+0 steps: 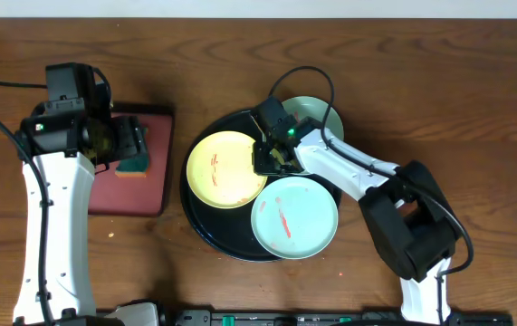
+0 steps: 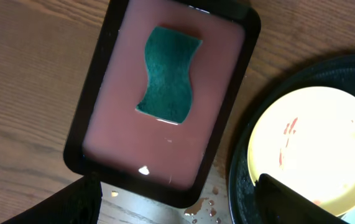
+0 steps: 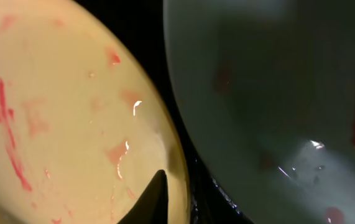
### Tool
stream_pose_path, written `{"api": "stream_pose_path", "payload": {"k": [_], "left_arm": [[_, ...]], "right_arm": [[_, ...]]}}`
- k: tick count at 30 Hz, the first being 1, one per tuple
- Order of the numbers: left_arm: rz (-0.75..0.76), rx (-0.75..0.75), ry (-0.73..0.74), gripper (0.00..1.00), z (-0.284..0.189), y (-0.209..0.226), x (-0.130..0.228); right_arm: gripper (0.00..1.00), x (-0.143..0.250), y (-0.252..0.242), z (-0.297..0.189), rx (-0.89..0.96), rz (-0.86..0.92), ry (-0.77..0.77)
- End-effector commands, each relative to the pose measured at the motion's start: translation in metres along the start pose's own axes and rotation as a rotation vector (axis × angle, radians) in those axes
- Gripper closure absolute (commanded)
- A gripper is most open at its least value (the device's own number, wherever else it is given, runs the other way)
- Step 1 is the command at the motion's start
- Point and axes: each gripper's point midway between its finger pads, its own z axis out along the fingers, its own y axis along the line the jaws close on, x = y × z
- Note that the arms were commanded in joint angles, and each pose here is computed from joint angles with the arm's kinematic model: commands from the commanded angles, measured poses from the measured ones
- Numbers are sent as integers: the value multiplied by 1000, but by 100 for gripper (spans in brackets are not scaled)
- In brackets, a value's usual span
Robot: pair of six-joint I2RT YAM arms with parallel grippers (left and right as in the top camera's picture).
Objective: Clean dirty plates on tray and stack at the side
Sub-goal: 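Grasp the green sponge from the pink-liquid tray with the left gripper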
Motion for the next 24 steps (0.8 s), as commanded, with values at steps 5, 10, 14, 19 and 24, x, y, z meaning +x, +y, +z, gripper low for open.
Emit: {"api": "stream_pose_path", "payload": {"k": [5,10,14,19,24], "left_arm": [[-12,-20,14,20,8,3,-5],[17,-28,87,21,34,2,-2],[26,-33,140,21,57,2,0],[86,-32,182,21,83,1,0],[207,-22,198,32,111,0,-5]], "right_arm": [[99,1,0,12,22,2,8],[99,1,0,12,22,-3,8],[99,1,1,12,20,-26,8],[99,0,3,12,8,-38,3],[99,-1,3,12,8,-44,3]]}}
